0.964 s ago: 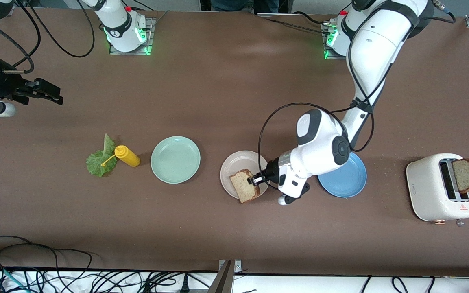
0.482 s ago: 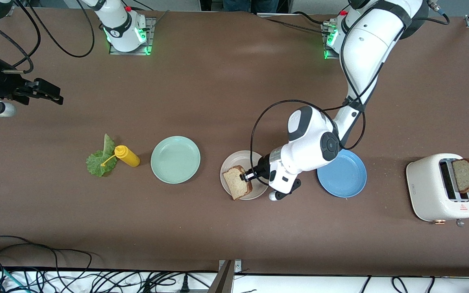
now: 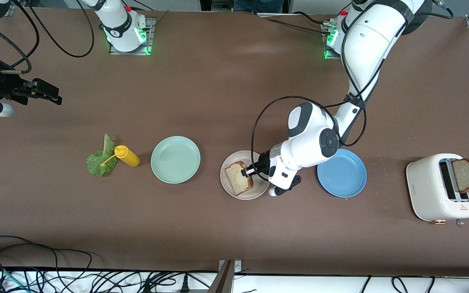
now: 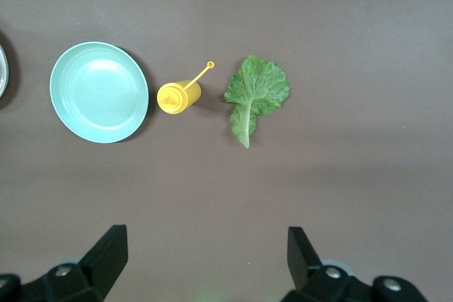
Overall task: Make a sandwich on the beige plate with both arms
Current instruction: 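Open the left gripper to lay the toast flat, then withdraw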
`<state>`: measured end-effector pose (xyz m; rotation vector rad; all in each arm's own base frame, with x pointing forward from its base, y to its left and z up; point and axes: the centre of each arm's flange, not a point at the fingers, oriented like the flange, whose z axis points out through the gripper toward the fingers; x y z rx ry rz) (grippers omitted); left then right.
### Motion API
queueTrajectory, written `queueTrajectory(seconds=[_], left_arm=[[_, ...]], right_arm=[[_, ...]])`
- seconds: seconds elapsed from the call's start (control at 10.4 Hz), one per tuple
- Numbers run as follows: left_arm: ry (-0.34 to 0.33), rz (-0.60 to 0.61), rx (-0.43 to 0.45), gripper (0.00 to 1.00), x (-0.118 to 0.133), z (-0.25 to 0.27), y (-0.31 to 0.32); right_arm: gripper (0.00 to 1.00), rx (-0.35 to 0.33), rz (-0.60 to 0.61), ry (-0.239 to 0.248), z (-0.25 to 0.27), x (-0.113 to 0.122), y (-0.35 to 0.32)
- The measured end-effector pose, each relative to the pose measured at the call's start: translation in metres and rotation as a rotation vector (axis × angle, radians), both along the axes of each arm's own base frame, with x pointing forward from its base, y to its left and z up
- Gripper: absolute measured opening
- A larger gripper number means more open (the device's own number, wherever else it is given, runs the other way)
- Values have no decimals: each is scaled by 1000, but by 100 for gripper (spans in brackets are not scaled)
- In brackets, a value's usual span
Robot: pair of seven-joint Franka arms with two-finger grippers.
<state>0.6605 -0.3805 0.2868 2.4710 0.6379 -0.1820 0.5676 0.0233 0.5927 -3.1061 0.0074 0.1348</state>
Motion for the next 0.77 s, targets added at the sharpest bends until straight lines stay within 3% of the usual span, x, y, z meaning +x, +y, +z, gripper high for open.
queueTrajectory(seconds=[0.48,0.58,0.77], left_arm=[[-11,-6,6,12,-7,-5,-2],[-12,-8,6,19,-8,-5,-2],[-9,-13,11,44,-9,-9,-1]], right_arm=[[100,1,-4,0,0,0,-2],[100,1,-4,0,0,0,-2],[100,1,-4,0,0,0,-2]])
